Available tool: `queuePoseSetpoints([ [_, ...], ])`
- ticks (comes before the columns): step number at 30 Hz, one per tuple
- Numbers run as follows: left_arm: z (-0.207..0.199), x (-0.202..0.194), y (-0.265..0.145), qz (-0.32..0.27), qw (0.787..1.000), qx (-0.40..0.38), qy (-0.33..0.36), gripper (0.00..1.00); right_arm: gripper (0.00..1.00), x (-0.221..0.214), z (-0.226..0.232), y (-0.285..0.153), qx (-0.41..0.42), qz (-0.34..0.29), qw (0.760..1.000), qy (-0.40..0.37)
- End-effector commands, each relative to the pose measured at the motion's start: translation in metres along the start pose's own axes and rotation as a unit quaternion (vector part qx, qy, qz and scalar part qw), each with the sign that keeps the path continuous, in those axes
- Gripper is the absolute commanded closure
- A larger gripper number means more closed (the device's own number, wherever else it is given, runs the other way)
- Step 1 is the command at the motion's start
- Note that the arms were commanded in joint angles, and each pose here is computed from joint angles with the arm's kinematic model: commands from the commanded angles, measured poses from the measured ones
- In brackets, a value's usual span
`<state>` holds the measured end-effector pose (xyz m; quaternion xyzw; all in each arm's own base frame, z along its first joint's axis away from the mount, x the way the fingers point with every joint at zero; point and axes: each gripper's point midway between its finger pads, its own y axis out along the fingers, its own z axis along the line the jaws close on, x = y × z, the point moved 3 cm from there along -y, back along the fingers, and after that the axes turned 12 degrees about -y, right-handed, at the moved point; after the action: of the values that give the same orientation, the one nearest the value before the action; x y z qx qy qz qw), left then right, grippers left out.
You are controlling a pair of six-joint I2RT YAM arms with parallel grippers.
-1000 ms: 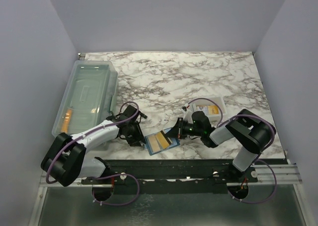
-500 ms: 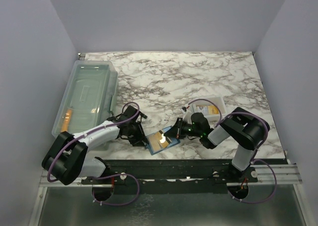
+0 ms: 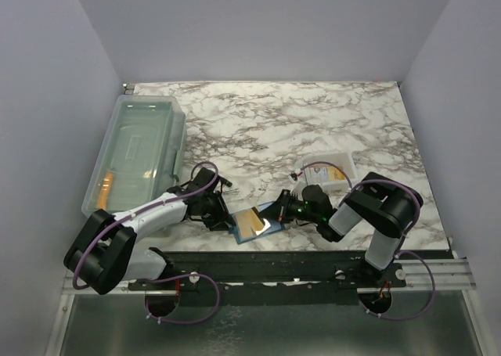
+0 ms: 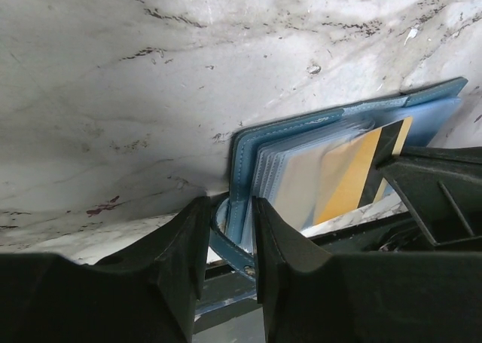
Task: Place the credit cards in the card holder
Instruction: Insert the credit card into the card holder.
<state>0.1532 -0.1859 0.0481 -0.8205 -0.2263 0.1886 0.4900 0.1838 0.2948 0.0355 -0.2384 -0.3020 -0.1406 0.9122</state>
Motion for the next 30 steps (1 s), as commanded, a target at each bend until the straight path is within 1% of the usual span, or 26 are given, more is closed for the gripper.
queuePoseSetpoints([
  [1, 0.016, -0.002, 0.007, -0.008, 1.0, 0.016, -0.007, 0.65, 1.0, 0.008, 0.003, -0.005, 0.004, -0.047, 0.999, -0.015],
  [6, 0.018, -0.005, 0.009, 0.003, 1.0, 0.018, -0.01, 0.65, 1.0, 0.015, 0.009, -0.007, 0.027, -0.078, 0.996, -0.02],
  [15, 0.016, -0.005, 0.01, 0.003, 1.0, 0.009, -0.016, 0.65, 1.0, 0.012, 0.008, 0.012, 0.024, -0.073, 0.996, -0.035],
  [19, 0.017, -0.003, 0.012, 0.0, 1.0, 0.011, -0.017, 0.65, 1.0, 0.007, 0.011, 0.006, 0.039, -0.068, 0.996, -0.034],
  [20, 0.017, -0.003, 0.012, -0.002, 1.0, 0.011, -0.018, 0.65, 1.0, 0.004, 0.011, 0.004, 0.038, -0.061, 0.997, -0.029],
  [22, 0.018, -0.003, 0.013, -0.003, 1.0, 0.012, -0.017, 0.64, 1.0, -0.008, 0.007, 0.009, 0.027, -0.012, 0.999, -0.021],
  [24, 0.018, -0.003, 0.013, -0.003, 1.0, 0.012, -0.017, 0.64, 1.0, -0.019, 0.01, 0.011, 0.042, 0.028, 0.999, -0.017],
  [26, 0.019, -0.003, 0.013, -0.002, 1.0, 0.012, -0.017, 0.64, 0.94, -0.026, 0.012, 0.009, 0.057, 0.044, 0.997, -0.008],
  [28, 0.019, -0.003, 0.013, -0.002, 1.0, 0.012, -0.016, 0.64, 0.89, -0.033, 0.009, 0.009, 0.056, 0.061, 0.997, -0.005],
  [30, 0.02, -0.004, 0.013, -0.002, 1.0, 0.012, -0.016, 0.64, 0.87, -0.036, 0.01, 0.009, 0.063, 0.071, 0.995, -0.002],
])
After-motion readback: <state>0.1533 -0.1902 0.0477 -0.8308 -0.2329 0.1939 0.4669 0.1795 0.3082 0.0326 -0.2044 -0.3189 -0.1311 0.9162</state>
